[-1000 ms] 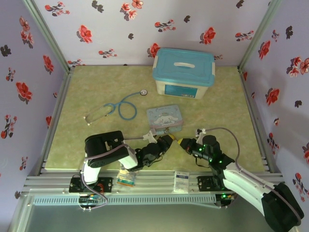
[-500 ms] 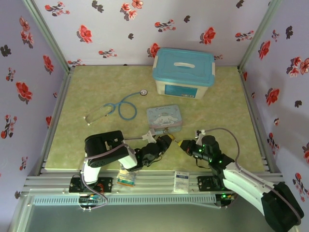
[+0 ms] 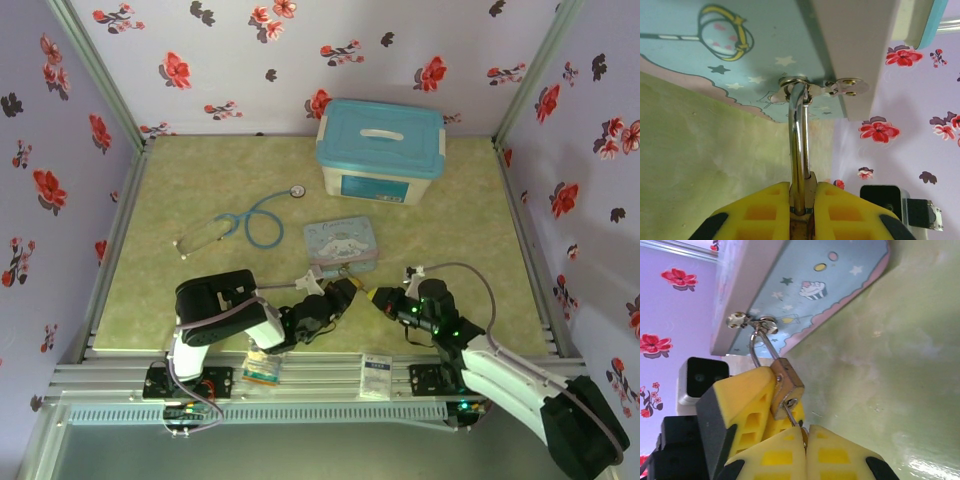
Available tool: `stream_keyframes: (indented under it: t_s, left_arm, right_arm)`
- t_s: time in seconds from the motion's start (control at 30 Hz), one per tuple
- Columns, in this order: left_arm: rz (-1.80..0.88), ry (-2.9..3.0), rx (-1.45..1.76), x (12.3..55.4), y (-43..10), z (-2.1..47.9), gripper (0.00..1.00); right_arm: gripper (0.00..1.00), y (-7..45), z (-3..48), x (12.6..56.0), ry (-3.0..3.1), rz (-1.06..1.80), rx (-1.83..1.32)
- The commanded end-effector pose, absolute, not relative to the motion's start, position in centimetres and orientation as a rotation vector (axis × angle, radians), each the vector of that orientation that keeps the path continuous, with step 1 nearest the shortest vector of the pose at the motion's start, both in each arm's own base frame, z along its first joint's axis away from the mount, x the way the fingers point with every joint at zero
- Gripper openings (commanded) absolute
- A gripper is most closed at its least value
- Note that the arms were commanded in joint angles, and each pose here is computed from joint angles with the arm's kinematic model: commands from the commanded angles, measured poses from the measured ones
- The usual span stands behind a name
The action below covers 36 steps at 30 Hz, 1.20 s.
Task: Unlock a padlock with a key
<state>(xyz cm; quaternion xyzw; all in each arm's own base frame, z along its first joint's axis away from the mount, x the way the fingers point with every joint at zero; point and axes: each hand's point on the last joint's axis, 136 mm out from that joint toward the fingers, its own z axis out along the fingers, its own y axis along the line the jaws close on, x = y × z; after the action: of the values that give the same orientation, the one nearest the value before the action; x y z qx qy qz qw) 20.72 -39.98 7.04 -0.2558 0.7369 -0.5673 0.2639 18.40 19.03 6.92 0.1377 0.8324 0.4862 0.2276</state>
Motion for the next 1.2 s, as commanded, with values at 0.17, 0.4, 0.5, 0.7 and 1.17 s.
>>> stream_keyframes:
  t_s: [0.17, 0.4, 0.5, 0.7, 1.17]
  left_arm:
    - [-1.653, 1.919, -0.704, 21.0, -42.0, 9.2, 0.00]
    - [-1.629, 1.919, -0.711, 20.9, -41.1, 8.9, 0.00]
    - [-1.635, 1.927, -0.709, 20.9, -41.4, 8.8, 0.00]
    - [-1.707, 1.919, -0.707, 20.4, -42.6, 10.0, 0.00]
    - [-1.663, 1.903, -0.746, 21.7, -41.6, 9.3, 0.00]
  right_arm:
    - [0.00, 19.4, 8.1, 19.3, 2.256, 1.349, 0.359]
    - [0.00, 19.0, 8.5, 19.3, 2.236, 1.336, 0.367]
    - [0.00, 18.5, 8.1, 19.2, 2.232, 1.322, 0.394]
    - [0.00, 18.3, 8.3, 19.8, 2.212, 1.320, 0.412]
    - [0.00, 18.1, 7.8, 19.0, 2.235, 1.331, 0.415]
